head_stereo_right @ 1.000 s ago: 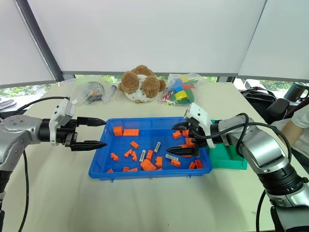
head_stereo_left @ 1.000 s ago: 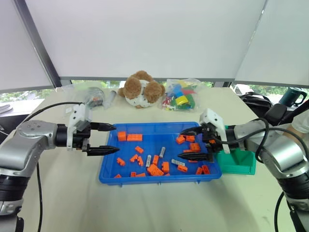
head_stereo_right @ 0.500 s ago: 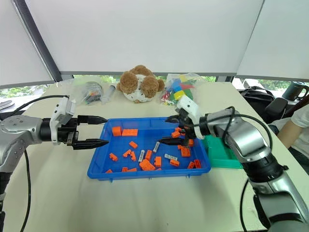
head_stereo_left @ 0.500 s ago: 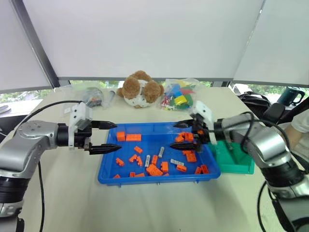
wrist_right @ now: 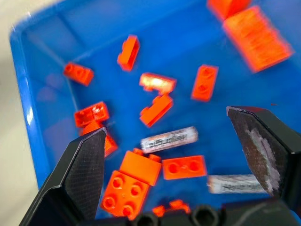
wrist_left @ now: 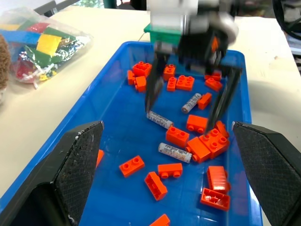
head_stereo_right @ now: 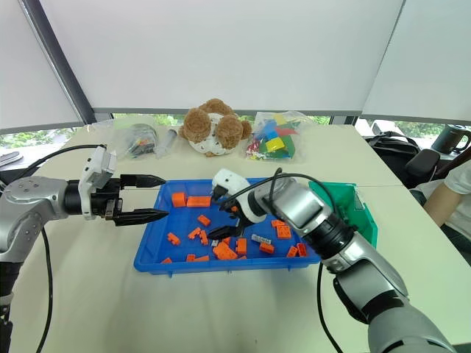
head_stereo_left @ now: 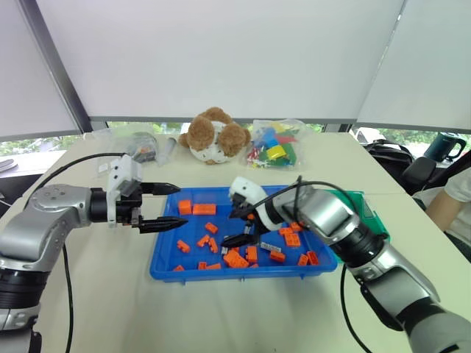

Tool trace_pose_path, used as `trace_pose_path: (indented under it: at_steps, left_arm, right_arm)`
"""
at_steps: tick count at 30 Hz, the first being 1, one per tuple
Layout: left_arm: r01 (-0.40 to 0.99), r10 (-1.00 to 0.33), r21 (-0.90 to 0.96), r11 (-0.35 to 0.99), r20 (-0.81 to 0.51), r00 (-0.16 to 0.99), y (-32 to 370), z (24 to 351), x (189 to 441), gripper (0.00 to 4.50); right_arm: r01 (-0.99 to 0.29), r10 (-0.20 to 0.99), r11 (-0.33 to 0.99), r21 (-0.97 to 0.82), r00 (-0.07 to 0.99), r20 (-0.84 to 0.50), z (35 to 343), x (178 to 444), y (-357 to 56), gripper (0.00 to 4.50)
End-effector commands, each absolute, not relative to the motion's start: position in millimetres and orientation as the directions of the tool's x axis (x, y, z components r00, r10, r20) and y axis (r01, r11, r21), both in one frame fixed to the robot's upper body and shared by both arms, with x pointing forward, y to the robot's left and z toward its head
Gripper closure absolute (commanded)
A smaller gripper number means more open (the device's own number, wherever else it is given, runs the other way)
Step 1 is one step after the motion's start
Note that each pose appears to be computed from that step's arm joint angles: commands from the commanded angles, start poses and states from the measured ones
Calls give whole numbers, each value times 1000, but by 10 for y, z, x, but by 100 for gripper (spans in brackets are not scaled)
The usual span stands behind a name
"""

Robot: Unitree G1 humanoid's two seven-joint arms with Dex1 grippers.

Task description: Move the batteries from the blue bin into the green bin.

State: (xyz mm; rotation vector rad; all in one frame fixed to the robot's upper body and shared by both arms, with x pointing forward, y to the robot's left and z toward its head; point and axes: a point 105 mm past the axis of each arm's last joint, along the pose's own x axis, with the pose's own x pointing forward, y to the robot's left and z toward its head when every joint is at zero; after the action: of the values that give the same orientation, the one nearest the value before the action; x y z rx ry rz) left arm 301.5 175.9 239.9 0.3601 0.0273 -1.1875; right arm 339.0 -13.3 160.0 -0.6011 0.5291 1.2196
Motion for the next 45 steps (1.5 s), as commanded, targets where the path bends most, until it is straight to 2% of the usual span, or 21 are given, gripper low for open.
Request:
trace_pose_path:
  at_steps: [1, 11, 18, 37, 41, 45]
  left_arm:
    - [884, -894, 326, 335, -187, 407, 1788, 2533, 2976, 0]
    - [883, -892, 327, 338, -187, 411, 1768, 2519, 2974, 0]
    - [880, -890, 336, 336, -192, 414, 1738, 2494, 2989, 0]
    - [867, -884, 356, 348, -185, 430, 1712, 2486, 2995, 0]
    - [865, -882, 359, 350, -184, 433, 1711, 2488, 2995, 0]
    - [862, -881, 363, 353, -183, 437, 1712, 2491, 2998, 0]
  right_arm:
    - [-960, 679, 223, -170, 278, -679, 1618, 3410, -60, 4]
    - [-942, 596, 271, -197, 325, -735, 1344, 3533, -21, 4]
    - [-918, 512, 276, -285, 391, -765, 1235, 3665, -121, 4]
    - [-932, 532, 245, -266, 359, -767, 1251, 3655, -49, 4]
    - [-933, 534, 248, -262, 357, -766, 1256, 3662, -31, 183]
    - [-931, 534, 250, -265, 361, -765, 1274, 3672, -35, 390]
